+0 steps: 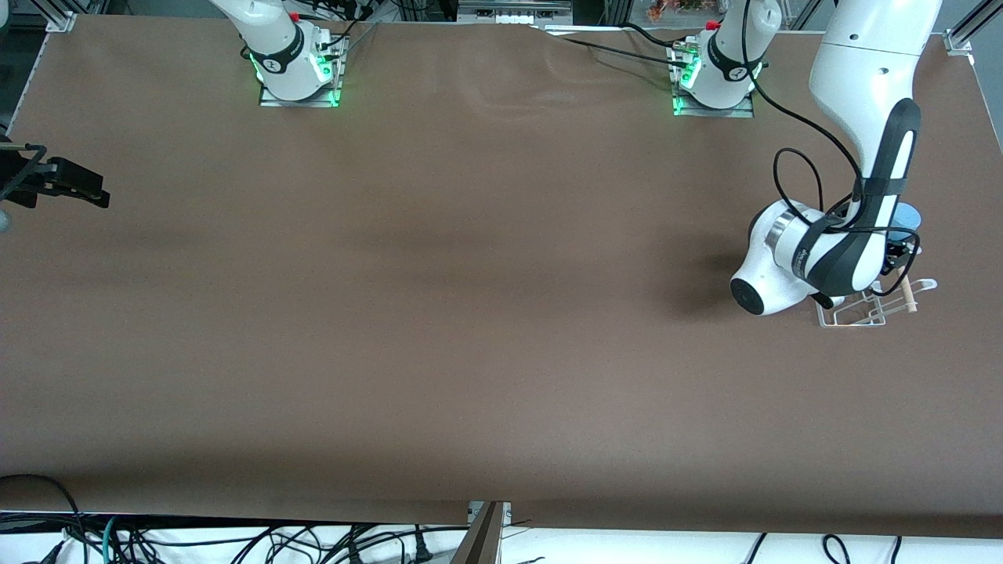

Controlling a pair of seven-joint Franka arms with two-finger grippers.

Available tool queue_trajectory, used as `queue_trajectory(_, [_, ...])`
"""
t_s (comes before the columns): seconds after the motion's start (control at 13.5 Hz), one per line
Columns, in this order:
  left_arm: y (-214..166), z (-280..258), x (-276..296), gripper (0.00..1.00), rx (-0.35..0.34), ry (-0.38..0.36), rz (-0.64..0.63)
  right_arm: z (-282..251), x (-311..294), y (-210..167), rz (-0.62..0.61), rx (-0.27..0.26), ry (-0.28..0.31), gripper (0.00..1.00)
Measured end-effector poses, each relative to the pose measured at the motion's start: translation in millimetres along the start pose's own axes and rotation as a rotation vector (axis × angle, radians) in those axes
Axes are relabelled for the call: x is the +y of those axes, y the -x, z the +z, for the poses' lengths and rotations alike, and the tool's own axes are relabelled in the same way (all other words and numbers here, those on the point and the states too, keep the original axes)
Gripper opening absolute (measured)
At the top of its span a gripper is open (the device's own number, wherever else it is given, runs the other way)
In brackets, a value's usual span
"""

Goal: Transfer cup to left arm and place on rack
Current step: 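Lower the cup onto a rack peg with the left gripper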

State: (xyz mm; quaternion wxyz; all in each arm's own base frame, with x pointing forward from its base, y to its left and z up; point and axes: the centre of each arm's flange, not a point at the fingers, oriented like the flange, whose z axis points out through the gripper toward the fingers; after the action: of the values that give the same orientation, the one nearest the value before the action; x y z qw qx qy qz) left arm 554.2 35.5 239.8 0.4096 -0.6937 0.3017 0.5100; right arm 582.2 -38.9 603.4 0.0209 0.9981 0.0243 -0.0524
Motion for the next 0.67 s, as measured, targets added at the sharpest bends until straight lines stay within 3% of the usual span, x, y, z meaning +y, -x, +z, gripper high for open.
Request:
queue_trajectory(0.37, [-13.6,0.2,7.1,0.79,-0.003,-0.007,-0.038,-1.2,0.0,1.4,-0.011,-0.003,-0.004,1.00])
queue_trajectory(0.59, [-17.5,-0.2,8.3,1.00,0.004,-0.011,-0.052,-1.5,-0.4,1.8,-0.012,-0.003,-0.006,1.00])
queue_trajectory(0.67, [-17.5,-0.5,8.4,1.00,0.005,-0.012,-0.054,-1.6,-0.6,1.9,-0.012,-0.003,-0.007,1.00])
